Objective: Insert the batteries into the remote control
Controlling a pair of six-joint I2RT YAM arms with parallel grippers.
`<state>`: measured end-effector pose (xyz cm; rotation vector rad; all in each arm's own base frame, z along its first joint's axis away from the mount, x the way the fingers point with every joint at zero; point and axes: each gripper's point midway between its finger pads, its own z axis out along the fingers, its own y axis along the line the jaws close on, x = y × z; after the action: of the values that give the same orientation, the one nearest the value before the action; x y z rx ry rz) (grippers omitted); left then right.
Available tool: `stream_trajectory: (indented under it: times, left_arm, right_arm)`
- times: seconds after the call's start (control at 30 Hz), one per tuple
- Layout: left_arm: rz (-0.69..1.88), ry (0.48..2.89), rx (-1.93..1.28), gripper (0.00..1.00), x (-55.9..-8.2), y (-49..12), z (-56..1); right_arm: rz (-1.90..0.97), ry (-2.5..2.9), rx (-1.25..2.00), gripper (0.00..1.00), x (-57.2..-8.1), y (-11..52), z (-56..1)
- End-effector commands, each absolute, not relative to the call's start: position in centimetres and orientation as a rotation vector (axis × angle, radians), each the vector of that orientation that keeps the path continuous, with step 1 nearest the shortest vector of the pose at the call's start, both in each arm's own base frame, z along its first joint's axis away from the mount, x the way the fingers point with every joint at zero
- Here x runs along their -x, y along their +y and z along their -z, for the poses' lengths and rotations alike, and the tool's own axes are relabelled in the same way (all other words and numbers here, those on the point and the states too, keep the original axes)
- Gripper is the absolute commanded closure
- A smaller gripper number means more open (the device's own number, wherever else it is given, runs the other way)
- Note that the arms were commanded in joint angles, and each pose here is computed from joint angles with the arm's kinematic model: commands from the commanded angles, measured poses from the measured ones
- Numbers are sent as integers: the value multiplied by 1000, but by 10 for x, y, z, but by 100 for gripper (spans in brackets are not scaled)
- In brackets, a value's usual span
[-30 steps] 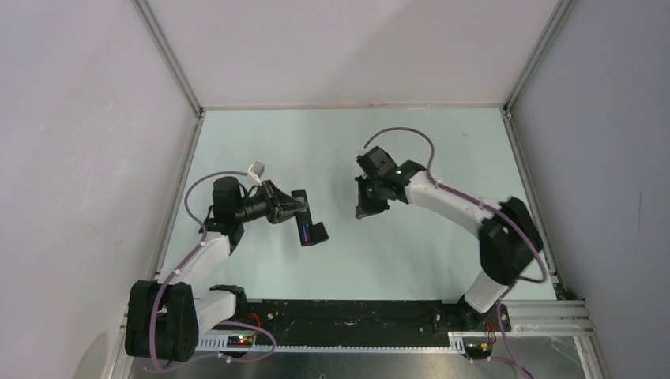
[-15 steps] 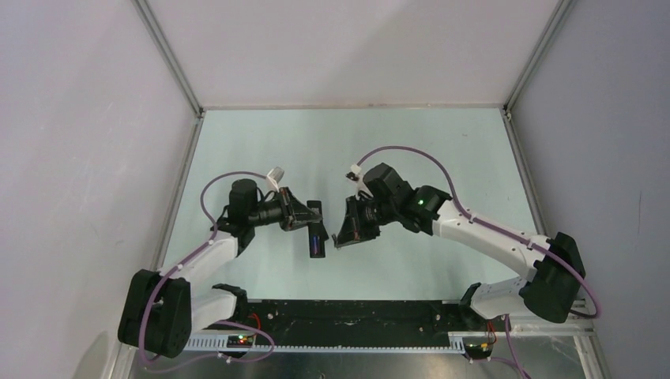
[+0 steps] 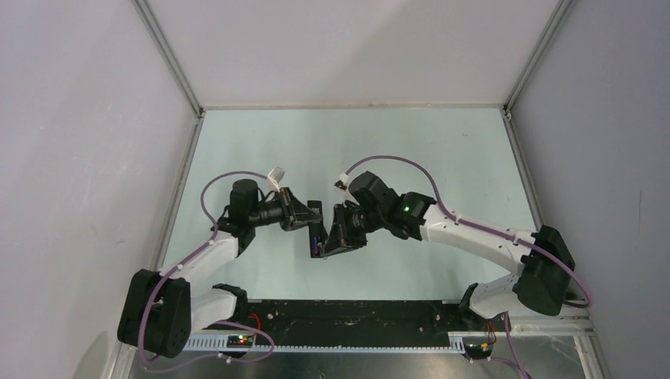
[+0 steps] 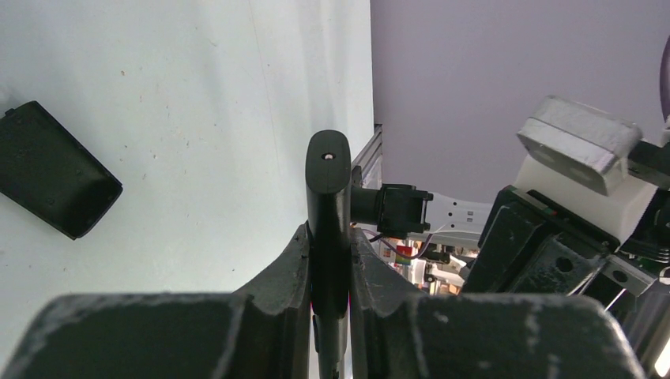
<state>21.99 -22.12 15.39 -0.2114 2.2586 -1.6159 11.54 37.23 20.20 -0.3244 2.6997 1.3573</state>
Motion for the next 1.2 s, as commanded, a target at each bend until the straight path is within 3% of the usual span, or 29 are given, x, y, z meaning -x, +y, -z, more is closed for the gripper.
stream_trajectory:
  times: [0.0,1.17]
  left_arm:
    - [1608,2175,108,100,-228,-225,-176]
    - [1622,2183,102,100,-226,-226,-176]
  right_arm:
    - [-1382,2716,259,98,-117,382,-201]
    - [-1307,2883,57,94,-131,380,-166]
